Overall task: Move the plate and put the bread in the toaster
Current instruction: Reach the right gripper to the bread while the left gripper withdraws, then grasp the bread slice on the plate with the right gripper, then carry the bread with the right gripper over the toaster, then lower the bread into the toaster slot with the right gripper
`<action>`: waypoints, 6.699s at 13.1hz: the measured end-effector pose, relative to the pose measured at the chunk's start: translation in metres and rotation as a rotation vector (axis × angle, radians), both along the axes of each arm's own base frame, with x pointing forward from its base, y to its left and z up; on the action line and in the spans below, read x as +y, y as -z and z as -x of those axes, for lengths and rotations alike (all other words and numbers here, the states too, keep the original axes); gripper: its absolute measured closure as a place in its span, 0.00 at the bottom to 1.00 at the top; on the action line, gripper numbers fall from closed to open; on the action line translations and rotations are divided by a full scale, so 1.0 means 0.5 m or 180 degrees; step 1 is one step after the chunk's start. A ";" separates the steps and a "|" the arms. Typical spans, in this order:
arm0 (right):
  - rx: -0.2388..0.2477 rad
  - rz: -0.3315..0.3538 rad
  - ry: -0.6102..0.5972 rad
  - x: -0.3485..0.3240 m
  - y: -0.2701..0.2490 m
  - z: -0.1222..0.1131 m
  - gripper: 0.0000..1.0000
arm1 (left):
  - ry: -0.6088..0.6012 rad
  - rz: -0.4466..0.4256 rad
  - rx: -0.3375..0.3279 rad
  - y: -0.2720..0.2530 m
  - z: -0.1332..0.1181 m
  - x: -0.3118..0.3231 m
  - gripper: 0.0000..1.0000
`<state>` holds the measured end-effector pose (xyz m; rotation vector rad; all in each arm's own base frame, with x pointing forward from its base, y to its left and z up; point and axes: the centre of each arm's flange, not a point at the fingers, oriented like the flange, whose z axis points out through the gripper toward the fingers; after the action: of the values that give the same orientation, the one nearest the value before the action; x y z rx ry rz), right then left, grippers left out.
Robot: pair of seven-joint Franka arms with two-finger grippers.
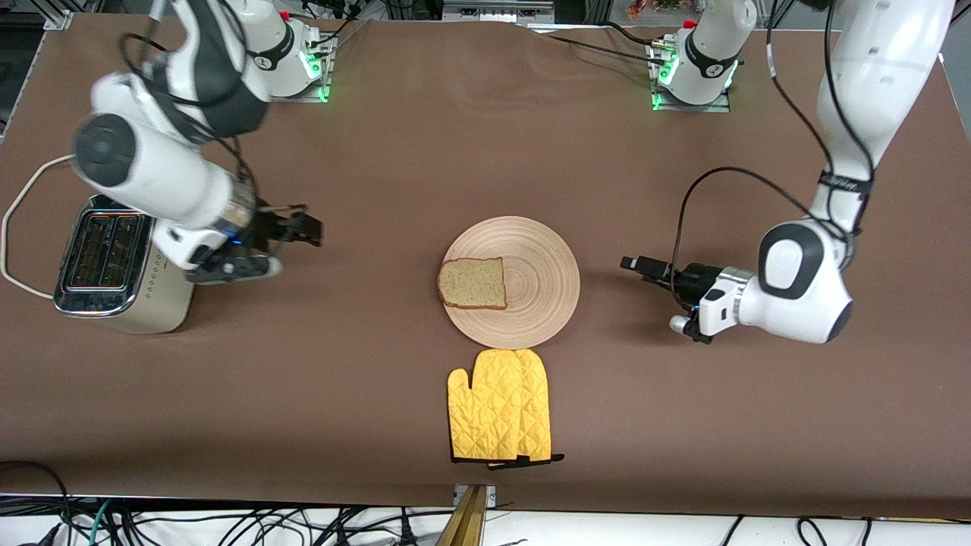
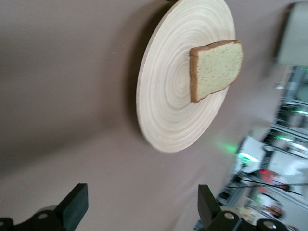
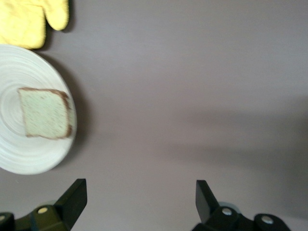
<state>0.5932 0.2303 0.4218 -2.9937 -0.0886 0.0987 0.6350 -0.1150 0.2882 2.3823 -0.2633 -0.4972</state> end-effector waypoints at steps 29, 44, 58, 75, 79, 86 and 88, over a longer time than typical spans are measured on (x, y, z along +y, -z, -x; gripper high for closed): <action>-0.0270 -0.0422 0.0538 0.305 0.394 0.059 0.63 | -0.0396 -0.2211 -0.1075 -0.568 0.155 0.120 0.00; 0.0016 -0.0138 0.0392 0.261 0.251 -0.021 0.96 | -0.0395 -0.2214 -0.1060 -0.568 0.156 0.122 0.00; 0.0607 0.1377 -0.0547 -0.460 -0.069 -0.089 0.96 | -0.0393 -0.2215 -0.1055 -0.568 0.156 0.122 0.00; 0.0495 0.2889 -0.0381 -0.563 -0.131 -0.116 0.96 | -0.0317 -0.2221 -0.0977 -0.564 0.165 0.108 0.00; 0.0538 0.2935 -0.0300 -0.561 -0.091 -0.123 0.96 | -0.0318 -0.2228 -0.0941 -0.562 0.167 0.113 0.00; 0.0623 0.2949 -0.0252 -0.564 -0.051 -0.116 0.96 | -0.0352 -0.2236 -0.0916 -0.562 0.166 0.127 0.00; 0.0646 0.2946 -0.0250 -0.565 -0.044 -0.114 0.96 | -0.0351 -0.2236 -0.0917 -0.562 0.166 0.127 0.00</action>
<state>0.6503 -0.0522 0.4438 -3.8658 -0.1786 0.6023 0.5518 -0.0516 0.5691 3.1384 -0.0844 -0.2044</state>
